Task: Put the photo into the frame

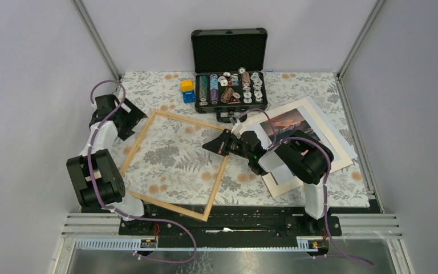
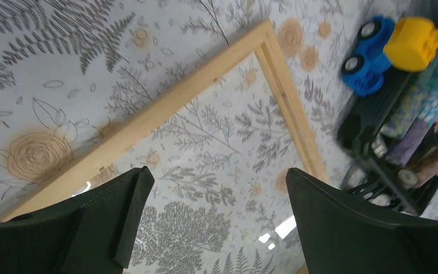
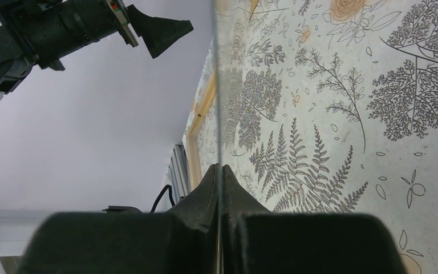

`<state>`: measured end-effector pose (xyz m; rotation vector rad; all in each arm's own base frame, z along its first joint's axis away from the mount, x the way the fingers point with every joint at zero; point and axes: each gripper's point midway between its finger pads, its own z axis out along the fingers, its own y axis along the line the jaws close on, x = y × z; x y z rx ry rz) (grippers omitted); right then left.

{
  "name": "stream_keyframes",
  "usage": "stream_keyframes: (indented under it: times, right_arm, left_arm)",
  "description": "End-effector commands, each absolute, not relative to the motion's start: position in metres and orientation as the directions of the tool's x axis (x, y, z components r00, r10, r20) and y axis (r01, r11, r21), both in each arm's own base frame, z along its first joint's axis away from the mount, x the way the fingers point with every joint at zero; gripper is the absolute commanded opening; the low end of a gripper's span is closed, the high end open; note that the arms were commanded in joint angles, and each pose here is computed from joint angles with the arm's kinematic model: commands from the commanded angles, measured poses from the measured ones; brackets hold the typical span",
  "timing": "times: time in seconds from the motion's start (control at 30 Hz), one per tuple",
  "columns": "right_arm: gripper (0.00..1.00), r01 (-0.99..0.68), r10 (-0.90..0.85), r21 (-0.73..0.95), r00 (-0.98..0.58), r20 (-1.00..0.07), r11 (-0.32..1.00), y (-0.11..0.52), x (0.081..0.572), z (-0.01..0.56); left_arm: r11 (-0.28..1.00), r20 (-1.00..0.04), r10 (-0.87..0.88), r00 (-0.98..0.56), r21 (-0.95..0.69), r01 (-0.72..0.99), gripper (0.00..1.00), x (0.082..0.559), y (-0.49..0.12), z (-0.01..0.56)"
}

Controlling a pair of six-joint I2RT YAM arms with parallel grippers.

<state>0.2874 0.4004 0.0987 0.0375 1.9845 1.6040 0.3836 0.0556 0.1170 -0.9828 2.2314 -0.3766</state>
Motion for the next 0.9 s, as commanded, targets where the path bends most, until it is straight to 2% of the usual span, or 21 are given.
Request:
stream_keyframes:
  times: [0.0, 0.07, 0.17, 0.23, 0.6, 0.87]
  right_arm:
    - [0.00, -0.400, 0.402, 0.895, -0.799, -0.446, 0.198, 0.406, 0.289, 0.124]
    - [0.00, -0.400, 0.403, 0.896, -0.801, -0.443, 0.190, 0.406, 0.289, 0.124]
    - [0.00, -0.402, 0.401, 0.899, -0.805, -0.438, 0.175, 0.407, 0.288, 0.125]
    - [0.00, -0.408, 0.396, 0.897, -0.805, -0.441, 0.170, 0.408, 0.287, 0.126]
    - [0.00, -0.468, 0.400, 0.880, -0.795, -0.457, 0.076, 0.408, 0.278, 0.148]
    - [0.00, -0.435, 0.422, 0.895, -0.795, -0.435, 0.102, 0.411, 0.289, 0.141]
  left_arm:
    - [0.560, -0.421, -0.828, -0.370, -0.583, -0.589, 0.99, 0.409, 0.094, 0.127]
    - [0.525, -0.394, -0.849, -0.351, -0.563, -0.638, 0.99, 0.410, 0.114, 0.109]
    - [0.485, -0.324, -0.874, -0.361, -0.614, -0.623, 0.99, 0.414, 0.123, 0.093]
    - [0.484, -0.314, -0.874, -0.370, -0.607, -0.630, 0.99, 0.415, 0.127, 0.082]
    - [0.432, -0.214, -0.896, -0.389, -0.621, -0.653, 0.99, 0.399, 0.109, 0.044]
    - [0.431, -0.219, -0.898, -0.383, -0.620, -0.656, 0.99, 0.394, 0.108, 0.045]
